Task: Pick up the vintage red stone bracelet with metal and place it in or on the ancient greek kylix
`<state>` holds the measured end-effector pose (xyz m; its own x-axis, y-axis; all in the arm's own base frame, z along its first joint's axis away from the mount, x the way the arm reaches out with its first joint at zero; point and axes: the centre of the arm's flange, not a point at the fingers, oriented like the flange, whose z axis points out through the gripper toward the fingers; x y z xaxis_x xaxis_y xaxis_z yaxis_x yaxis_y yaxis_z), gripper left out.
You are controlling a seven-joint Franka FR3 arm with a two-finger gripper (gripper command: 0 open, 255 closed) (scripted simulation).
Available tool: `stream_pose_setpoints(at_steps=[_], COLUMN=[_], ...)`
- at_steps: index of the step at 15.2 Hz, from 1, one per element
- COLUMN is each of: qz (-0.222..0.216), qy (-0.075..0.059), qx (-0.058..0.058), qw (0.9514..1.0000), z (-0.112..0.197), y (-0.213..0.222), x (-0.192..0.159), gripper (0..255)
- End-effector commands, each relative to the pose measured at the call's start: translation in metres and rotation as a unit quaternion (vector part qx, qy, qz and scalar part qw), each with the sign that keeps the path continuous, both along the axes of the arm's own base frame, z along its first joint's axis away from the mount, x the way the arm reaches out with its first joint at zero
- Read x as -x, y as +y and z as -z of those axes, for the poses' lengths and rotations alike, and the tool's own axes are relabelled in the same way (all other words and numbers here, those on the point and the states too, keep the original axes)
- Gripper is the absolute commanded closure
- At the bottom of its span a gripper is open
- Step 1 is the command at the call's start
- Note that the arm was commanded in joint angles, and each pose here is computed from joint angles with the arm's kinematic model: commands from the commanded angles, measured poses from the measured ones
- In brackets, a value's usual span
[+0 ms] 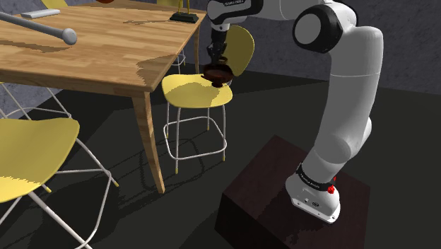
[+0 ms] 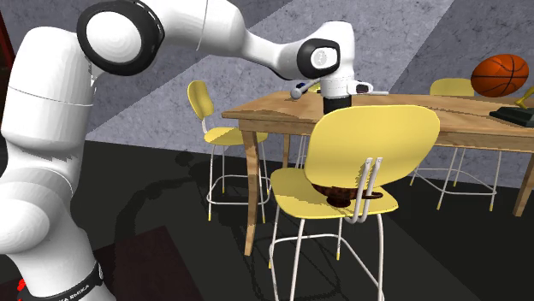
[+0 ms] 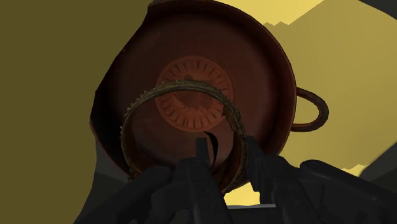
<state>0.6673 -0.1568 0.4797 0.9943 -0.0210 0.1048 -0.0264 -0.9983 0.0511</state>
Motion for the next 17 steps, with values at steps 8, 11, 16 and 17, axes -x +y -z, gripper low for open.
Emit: stream_pose_setpoints(at_steps=[8, 11, 16, 17], qz=[0.000, 0.000, 0.000, 0.000], qy=[0.000, 0.000, 0.000, 0.000], qx=[0.000, 0.000, 0.000, 0.000], qw=[1.0000, 1.0000, 1.0000, 1.0000], z=[0.044, 0.044, 0.044, 0.044], y=[0.000, 0.000, 0.000, 0.000], x=[0.000, 0.000, 0.000, 0.000], gripper=[255, 255, 0, 0])
